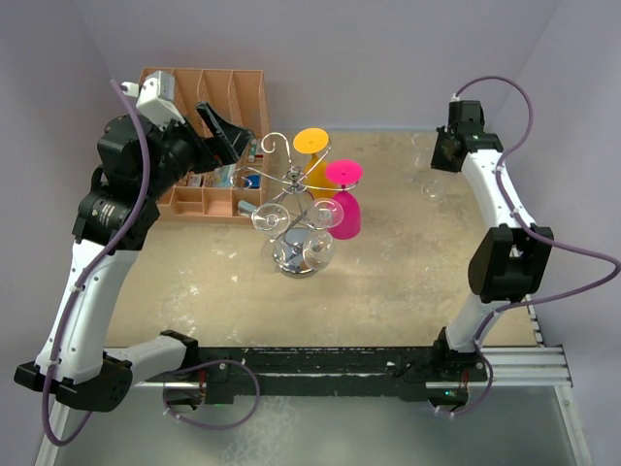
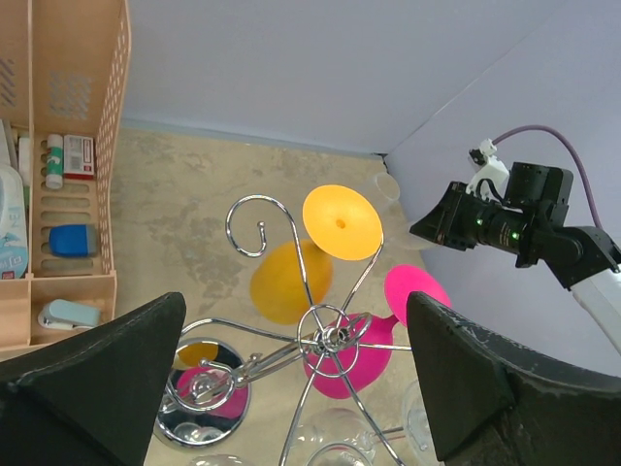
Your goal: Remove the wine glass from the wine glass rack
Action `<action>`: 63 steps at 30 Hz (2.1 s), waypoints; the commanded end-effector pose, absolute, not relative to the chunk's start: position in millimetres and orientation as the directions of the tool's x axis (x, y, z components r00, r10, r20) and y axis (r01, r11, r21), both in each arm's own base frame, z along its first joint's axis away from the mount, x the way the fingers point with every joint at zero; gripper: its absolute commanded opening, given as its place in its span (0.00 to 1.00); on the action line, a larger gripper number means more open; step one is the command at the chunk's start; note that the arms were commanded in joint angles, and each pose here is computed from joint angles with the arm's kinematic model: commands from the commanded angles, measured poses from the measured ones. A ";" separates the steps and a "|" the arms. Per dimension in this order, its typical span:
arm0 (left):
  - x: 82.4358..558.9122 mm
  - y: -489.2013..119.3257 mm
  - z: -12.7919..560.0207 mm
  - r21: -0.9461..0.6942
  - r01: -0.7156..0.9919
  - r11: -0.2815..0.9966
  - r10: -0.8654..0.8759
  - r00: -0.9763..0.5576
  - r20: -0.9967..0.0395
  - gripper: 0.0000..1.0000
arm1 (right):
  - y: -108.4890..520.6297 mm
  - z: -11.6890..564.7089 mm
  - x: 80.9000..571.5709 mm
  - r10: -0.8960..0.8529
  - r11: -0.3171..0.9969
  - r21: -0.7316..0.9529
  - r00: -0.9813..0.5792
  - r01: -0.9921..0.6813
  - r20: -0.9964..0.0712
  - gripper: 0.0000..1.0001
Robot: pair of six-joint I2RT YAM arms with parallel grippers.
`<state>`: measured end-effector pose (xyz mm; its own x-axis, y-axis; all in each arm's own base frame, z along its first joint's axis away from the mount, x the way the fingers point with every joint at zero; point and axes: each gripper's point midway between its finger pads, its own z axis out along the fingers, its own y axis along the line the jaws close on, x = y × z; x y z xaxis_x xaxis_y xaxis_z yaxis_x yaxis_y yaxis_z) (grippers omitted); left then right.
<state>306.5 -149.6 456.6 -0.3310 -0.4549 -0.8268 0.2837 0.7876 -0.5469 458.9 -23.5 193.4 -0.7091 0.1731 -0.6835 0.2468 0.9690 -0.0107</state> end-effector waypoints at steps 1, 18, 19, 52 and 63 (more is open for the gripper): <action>301.6 -150.9 478.3 -0.559 0.334 0.759 -0.485 -0.283 -0.828 0.93 | -22.2 222.3 473.5 0.160 0.974 0.009 -0.658 0.227 -0.736 0.22; 306.0 -151.9 470.3 -0.557 0.319 0.767 -0.476 -0.301 -0.826 0.95 | -16.7 313.3 467.0 0.152 0.980 0.069 -0.485 0.185 -0.861 0.45; 306.8 -152.7 468.9 -0.559 0.318 0.765 -0.475 -0.307 -0.825 0.96 | -14.5 321.7 463.7 0.152 0.982 0.079 -0.465 0.173 -0.872 0.48; 308.5 -158.8 457.5 -0.568 0.320 0.759 -0.463 -0.348 -0.815 0.96 | -64.3 281.4 490.7 0.262 0.954 0.161 -0.443 0.253 -0.857 0.46; 310.8 -160.2 453.2 -0.566 0.319 0.760 -0.457 -0.357 -0.815 0.96 | -75.6 255.2 495.4 0.270 0.942 0.123 -0.487 0.313 -0.831 0.36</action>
